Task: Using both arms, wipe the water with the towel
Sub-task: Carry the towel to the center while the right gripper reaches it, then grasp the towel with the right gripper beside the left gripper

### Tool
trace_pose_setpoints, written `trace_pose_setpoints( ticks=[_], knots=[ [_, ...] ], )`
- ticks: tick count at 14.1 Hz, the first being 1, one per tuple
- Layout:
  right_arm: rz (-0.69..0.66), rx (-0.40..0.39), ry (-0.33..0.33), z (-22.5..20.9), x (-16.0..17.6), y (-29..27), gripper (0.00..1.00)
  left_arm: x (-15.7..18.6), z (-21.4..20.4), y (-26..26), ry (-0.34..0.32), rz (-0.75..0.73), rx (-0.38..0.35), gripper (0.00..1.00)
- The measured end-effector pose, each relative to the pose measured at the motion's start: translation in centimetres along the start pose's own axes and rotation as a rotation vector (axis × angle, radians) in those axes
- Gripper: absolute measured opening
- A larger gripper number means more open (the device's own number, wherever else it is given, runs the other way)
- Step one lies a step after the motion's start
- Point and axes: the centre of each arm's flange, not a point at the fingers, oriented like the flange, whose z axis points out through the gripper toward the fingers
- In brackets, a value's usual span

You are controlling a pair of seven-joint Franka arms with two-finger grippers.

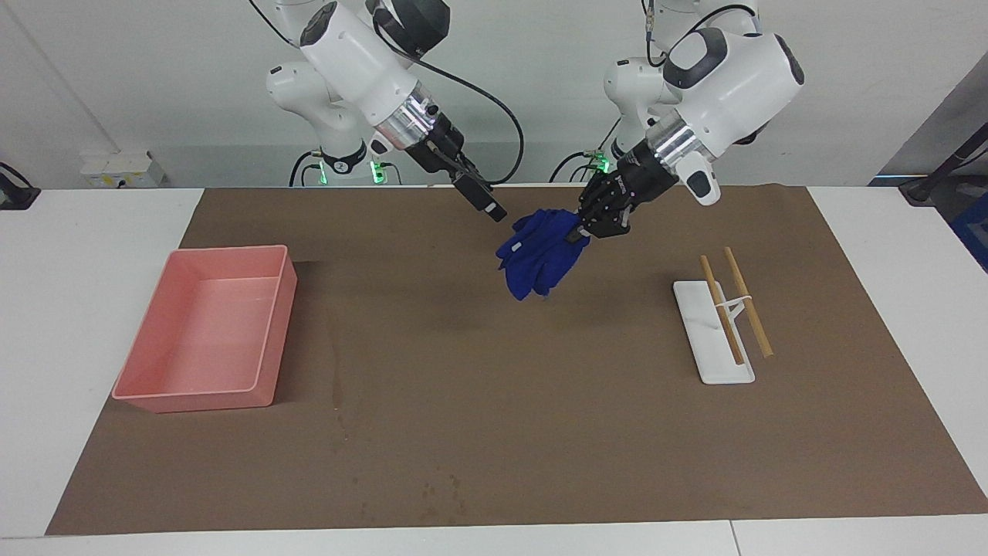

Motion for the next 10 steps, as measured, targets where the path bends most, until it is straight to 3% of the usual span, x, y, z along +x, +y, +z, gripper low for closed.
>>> trace_pose_setpoints(
  ticks=[10],
  knots=[
    [-0.004, 0.061, 0.025, 2.4, 0.5, 0.0, 1.00, -4.3, 2.2, -3.6, -0.032, 0.014, 0.054, 0.16]
  ],
)
